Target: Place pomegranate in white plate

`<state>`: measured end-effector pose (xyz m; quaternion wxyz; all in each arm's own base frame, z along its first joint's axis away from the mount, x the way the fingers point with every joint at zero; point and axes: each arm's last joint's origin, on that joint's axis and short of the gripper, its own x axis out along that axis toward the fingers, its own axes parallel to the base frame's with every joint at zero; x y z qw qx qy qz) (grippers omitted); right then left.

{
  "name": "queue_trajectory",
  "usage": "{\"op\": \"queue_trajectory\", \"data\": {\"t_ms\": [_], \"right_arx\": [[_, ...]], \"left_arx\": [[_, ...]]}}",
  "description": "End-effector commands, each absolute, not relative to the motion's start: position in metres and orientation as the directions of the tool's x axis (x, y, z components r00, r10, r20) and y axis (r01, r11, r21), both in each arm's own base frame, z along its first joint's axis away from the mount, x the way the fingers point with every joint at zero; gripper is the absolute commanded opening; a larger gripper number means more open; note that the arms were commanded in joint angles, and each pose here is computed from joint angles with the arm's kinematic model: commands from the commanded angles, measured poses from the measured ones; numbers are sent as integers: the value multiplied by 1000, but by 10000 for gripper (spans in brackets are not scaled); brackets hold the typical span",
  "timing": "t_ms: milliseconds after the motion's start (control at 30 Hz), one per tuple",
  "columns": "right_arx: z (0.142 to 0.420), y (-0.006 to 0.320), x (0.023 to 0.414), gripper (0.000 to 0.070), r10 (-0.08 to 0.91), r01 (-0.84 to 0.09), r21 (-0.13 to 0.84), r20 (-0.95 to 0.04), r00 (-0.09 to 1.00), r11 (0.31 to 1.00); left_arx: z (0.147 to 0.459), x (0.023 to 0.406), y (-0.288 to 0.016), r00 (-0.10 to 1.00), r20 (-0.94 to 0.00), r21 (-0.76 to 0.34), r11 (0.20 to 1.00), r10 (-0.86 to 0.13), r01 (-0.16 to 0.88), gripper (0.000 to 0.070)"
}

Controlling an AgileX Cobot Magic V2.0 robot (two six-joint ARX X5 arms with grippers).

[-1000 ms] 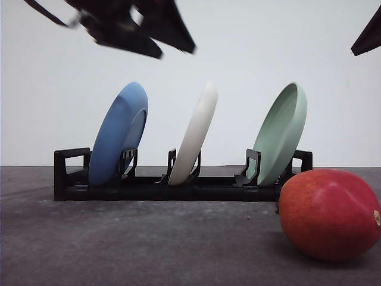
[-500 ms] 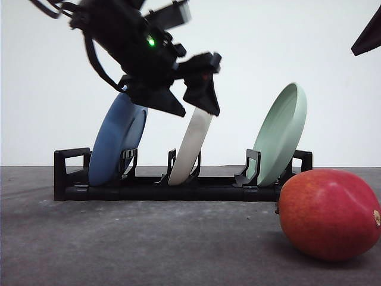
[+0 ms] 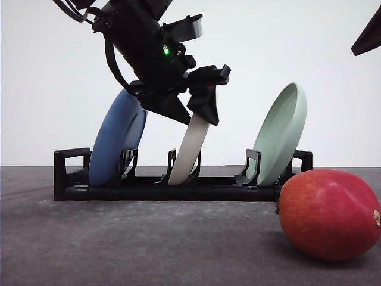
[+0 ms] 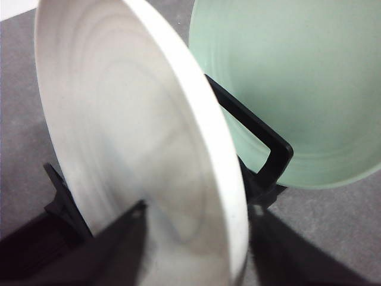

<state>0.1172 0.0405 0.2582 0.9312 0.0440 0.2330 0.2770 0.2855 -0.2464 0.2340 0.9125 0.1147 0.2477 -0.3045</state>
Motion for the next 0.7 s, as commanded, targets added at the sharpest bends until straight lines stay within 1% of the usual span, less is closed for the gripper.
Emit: {"op": "queue_trajectory", "data": {"t_ms": [0, 67, 200, 300, 467, 667], "right_arx": [[264, 41, 118, 423, 543, -508, 199, -390, 744, 838], [264, 41, 117, 423, 543, -508, 199, -390, 744, 838], [264, 41, 118, 423, 543, -508, 199, -390, 744, 838], [264, 41, 117, 423, 543, -508, 199, -390, 744, 838], [264, 41, 118, 423, 543, -508, 199, -390, 744, 838], [264, 41, 117, 423, 543, -508, 199, -390, 744, 838]], "left_arx": [[236, 287, -253, 690, -512, 31, 792, -512, 610, 175], [236, 287, -253, 690, -512, 18, 797, -511, 603, 141], [236, 287, -253, 688, -512, -6, 803, -514, 596, 119], [236, 287, -253, 686, -513, -21, 806, -517, 592, 4], [237, 287, -253, 688, -508, -47, 814, -519, 579, 0], [242, 286, -252, 693, -495, -49, 813, -524, 580, 0]]}}
